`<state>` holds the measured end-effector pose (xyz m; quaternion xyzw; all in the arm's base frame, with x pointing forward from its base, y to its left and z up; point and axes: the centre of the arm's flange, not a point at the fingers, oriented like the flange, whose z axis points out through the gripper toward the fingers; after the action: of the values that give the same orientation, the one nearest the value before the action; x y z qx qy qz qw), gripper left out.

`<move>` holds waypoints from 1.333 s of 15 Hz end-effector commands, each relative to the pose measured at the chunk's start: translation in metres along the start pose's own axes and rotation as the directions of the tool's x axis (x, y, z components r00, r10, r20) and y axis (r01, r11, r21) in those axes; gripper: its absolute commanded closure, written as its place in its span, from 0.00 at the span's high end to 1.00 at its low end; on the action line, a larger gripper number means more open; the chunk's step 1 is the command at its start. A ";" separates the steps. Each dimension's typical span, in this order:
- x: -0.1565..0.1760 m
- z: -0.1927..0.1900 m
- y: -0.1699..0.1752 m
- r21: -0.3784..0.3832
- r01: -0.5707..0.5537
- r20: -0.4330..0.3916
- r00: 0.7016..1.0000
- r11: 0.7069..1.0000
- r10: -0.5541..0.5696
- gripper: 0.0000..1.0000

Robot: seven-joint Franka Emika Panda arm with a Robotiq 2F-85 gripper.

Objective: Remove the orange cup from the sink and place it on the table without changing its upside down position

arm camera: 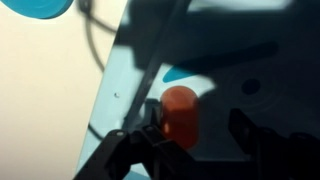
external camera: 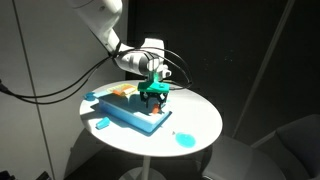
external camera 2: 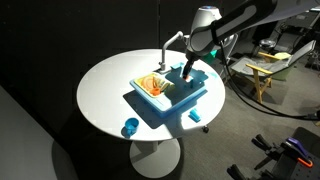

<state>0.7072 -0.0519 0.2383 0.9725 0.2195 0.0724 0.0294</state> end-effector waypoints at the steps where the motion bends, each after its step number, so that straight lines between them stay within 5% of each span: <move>1: 0.009 -0.001 0.006 0.000 0.007 -0.015 1.000 1.000 -0.007 0.41; 5: 0.011 -0.003 0.005 -0.003 0.009 -0.018 1.000 1.000 -0.010 0.14; 20: 0.015 -0.017 -0.007 -0.004 0.030 -0.040 0.999 1.000 -0.030 0.14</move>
<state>0.7122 -0.0411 0.2458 0.9704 0.2257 0.0818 0.0258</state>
